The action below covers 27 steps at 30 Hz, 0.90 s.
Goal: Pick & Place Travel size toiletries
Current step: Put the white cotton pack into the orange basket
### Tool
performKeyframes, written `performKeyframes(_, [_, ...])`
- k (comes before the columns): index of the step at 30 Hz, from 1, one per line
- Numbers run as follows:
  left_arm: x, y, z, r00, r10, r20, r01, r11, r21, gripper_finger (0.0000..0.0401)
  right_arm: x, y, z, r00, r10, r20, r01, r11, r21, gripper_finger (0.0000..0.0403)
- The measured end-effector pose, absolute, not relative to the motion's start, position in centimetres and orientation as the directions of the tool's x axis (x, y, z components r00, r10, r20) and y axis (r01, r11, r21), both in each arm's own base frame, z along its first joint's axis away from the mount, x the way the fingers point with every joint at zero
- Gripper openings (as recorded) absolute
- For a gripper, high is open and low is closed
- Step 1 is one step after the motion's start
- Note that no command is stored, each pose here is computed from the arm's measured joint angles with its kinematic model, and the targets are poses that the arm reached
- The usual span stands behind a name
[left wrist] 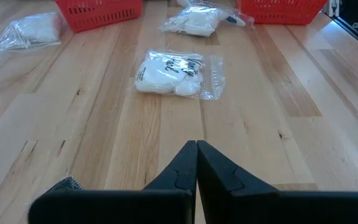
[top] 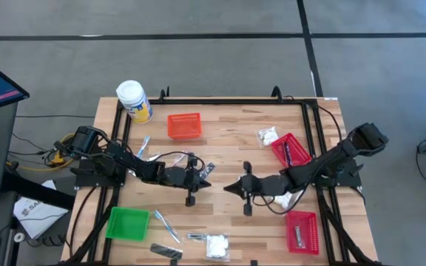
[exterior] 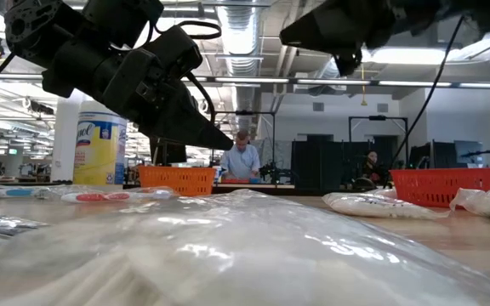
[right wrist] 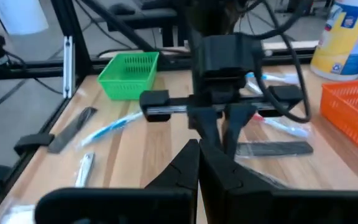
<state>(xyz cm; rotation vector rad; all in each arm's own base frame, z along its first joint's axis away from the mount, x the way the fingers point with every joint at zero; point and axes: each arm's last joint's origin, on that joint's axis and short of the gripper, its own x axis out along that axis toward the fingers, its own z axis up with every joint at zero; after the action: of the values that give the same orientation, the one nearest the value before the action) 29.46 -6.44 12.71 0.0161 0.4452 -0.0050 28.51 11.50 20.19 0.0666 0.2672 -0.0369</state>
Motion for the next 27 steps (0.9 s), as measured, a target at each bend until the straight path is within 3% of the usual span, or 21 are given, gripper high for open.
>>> performKeyframes(8, [29.5,-6.4,12.7,0.903,-0.001,-0.429,0.008,1.0,0.014,0.0003,27.7,10.4,19.2,0.985,-0.017,-0.174,0.035,0.994,0.101,0.0])
performKeyframes(20, [29.4,-6.6,12.7,0.903,-0.008,-0.429,0.013,1.0,0.01,0.0003,27.8,10.7,21.2,0.987,0.158,0.037,-0.16,0.985,0.068,0.0])
performKeyframes(27, [29.2,-7.5,12.7,0.903,-0.034,-0.429,0.042,0.999,0.008,0.0003,28.1,9.8,21.0,0.991,0.129,0.02,-0.13,0.989,0.071,0.0])
